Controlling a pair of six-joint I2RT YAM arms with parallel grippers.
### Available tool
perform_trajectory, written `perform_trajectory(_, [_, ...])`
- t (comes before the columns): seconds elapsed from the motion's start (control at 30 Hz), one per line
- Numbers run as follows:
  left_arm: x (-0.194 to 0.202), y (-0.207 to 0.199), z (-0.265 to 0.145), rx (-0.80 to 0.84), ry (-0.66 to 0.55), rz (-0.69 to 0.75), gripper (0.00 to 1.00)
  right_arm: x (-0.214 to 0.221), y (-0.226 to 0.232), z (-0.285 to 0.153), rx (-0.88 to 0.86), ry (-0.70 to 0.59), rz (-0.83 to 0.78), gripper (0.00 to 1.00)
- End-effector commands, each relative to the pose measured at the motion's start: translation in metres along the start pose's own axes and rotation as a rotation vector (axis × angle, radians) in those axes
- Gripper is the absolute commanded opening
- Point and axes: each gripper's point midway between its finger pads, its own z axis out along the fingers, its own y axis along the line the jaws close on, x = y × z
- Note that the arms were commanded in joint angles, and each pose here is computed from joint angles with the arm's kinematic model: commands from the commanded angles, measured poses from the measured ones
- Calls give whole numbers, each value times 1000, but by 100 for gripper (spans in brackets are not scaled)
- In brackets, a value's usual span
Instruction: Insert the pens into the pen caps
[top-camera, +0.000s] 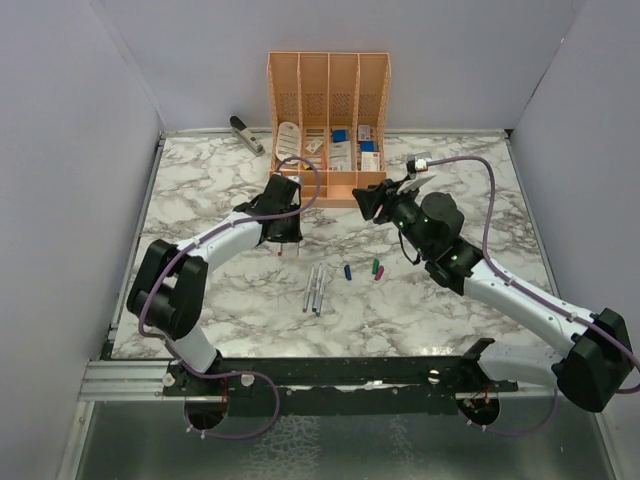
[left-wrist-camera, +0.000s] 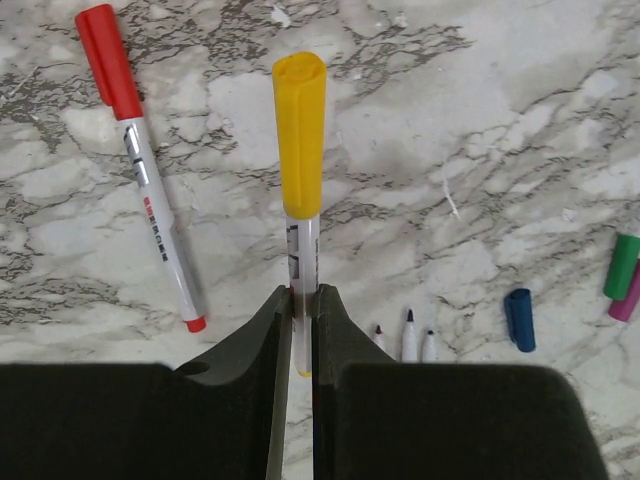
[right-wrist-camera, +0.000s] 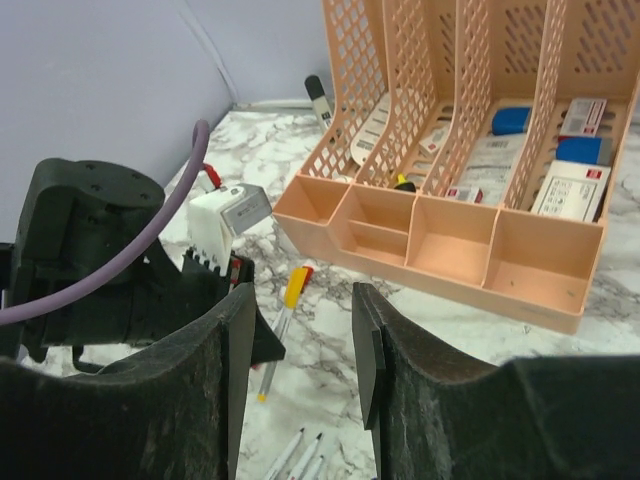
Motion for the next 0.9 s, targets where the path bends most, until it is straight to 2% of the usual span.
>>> perform_trajectory(0.0, [11, 28, 15, -127, 67, -8, 0, 16, -10, -8, 50, 51, 27, 43])
perform_trajectory(0.17, [17, 38, 34, -166, 111, -13, 0, 30, -14, -11, 66, 100, 38, 43])
perform_trajectory(0.47, [6, 50, 46, -214, 102, -10, 1, 41, -19, -17, 82, 130, 39, 42])
perform_trajectory(0.87, [-8, 55, 47, -236, 87, -19, 26, 47, -19, -16, 75, 150, 40, 40])
